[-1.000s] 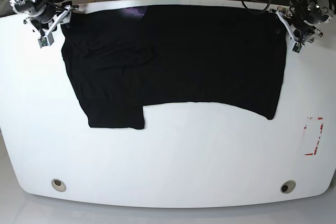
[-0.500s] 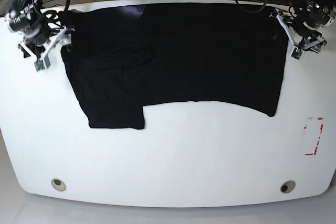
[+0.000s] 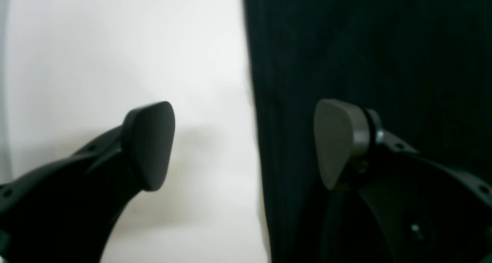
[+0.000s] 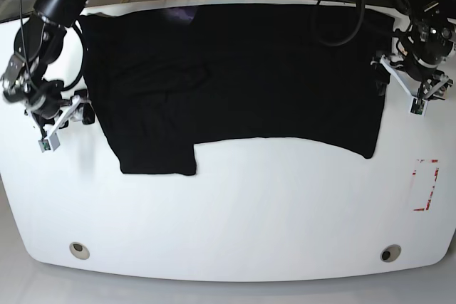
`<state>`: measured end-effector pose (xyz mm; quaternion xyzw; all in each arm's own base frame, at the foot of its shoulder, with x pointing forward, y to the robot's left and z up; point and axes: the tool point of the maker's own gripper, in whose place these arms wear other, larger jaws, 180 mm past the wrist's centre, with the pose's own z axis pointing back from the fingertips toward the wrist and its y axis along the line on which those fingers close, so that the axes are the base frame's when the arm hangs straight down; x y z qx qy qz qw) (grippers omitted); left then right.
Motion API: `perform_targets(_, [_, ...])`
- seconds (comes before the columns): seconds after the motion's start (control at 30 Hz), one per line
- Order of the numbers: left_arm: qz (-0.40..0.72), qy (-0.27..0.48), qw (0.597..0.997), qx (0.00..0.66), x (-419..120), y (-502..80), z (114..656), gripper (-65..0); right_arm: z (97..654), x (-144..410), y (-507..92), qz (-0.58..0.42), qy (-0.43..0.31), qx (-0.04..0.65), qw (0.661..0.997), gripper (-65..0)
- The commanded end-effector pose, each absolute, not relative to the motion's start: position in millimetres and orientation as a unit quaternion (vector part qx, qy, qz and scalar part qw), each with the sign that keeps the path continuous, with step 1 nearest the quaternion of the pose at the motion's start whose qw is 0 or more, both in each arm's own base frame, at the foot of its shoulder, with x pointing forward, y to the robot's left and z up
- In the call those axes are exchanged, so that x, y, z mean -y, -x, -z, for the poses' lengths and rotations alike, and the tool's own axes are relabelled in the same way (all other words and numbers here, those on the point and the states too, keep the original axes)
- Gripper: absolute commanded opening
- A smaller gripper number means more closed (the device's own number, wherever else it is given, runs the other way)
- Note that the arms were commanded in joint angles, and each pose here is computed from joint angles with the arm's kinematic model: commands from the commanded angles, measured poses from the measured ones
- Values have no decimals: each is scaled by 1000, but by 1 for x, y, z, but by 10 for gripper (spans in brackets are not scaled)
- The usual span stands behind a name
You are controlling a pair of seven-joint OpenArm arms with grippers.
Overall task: Fold the T-shirt properly
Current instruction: 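Move both grippers to the shirt's hem and grasp it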
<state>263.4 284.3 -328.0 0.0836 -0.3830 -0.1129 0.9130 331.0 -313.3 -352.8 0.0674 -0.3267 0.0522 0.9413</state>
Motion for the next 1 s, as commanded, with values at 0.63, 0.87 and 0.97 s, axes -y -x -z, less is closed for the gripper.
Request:
perform_targets(0.63, [85, -102, 918, 373, -314, -306, 335, -124, 408, 252, -420, -35, -200, 336, 920, -235])
perform_targets(0.87, [71, -102, 925, 358, -323, -327, 342, -122, 424, 238, -407, -37, -210, 321, 923, -287])
perform_targets(0.97, [68, -98, 931, 344, -324, -338, 349, -122, 425, 227, -408, -42, -218, 323, 920, -388])
